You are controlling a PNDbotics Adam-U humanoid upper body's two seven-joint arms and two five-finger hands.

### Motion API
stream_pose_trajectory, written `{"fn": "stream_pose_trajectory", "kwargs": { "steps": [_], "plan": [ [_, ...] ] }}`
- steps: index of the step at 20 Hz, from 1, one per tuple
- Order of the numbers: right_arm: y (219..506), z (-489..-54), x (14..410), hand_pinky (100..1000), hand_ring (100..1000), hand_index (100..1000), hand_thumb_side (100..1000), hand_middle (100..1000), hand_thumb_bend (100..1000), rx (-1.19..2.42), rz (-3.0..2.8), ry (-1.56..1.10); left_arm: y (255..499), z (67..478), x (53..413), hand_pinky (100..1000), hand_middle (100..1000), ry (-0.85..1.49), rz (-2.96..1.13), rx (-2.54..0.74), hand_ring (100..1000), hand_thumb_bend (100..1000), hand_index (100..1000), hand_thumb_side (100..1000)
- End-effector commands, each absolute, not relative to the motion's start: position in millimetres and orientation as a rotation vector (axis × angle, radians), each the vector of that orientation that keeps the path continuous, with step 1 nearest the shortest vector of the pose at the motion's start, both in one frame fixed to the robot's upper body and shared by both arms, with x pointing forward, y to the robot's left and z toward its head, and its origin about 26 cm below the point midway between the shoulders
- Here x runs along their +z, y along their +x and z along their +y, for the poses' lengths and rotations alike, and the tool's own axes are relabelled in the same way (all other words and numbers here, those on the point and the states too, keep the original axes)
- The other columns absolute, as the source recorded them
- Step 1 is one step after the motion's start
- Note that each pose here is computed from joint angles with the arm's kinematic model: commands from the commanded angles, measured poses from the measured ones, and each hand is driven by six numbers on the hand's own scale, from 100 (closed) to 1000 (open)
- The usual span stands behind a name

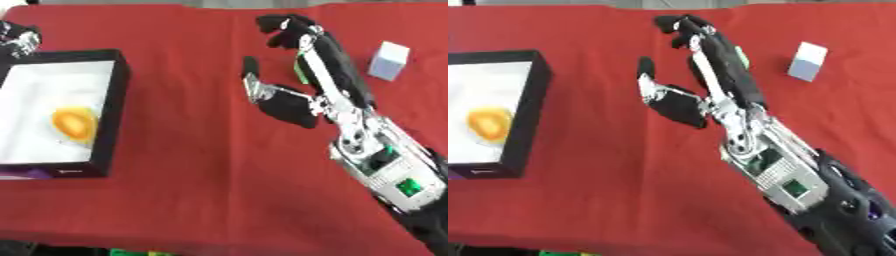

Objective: Pick up the objects with one hand, pass them to the other hand, and then place them into the box on the other side of the table.

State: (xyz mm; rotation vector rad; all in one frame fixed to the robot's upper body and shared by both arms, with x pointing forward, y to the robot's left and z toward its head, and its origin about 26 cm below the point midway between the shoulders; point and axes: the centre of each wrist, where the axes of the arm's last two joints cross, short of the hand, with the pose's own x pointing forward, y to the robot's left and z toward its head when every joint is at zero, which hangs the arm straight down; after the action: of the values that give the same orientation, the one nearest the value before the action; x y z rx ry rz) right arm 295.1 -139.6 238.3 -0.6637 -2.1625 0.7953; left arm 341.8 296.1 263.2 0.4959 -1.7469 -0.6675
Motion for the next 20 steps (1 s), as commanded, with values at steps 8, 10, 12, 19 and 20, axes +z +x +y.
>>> {"fn": "stream_pose_trajectory", "kwargs": {
  "steps": [8, 10, 12, 19, 20],
  "plan": [
    [303.8, -205.8, 279.9, 800, 770, 863, 510, 783, 100, 0.657, -2.004, -0.755, 315.8, 272.7, 273.3, 876, 741, 0.161, -2.064, -0.415, 764, 100, 804, 849],
    [304.2, -219.8, 288.5, 808, 784, 867, 508, 796, 100, 0.657, -1.945, -0.769, 313.8, 270.0, 271.8, 876, 742, 0.113, -2.084, -0.373, 765, 100, 805, 849],
    [306.2, -232.3, 296.2, 811, 788, 868, 496, 800, 100, 0.667, -1.884, -0.789, 312.1, 267.4, 270.4, 877, 744, 0.073, -2.101, -0.346, 766, 100, 806, 849],
    [331.2, -269.4, 309.2, 846, 845, 894, 447, 854, 100, 0.778, -1.661, -0.862, 307.5, 258.9, 268.0, 878, 755, -0.027, -2.157, -0.322, 776, 100, 817, 835],
    [335.2, -274.6, 311.2, 850, 851, 899, 443, 859, 100, 0.793, -1.633, -0.873, 307.3, 258.0, 267.9, 878, 755, -0.036, -2.162, -0.319, 775, 100, 816, 835]
  ]
}}
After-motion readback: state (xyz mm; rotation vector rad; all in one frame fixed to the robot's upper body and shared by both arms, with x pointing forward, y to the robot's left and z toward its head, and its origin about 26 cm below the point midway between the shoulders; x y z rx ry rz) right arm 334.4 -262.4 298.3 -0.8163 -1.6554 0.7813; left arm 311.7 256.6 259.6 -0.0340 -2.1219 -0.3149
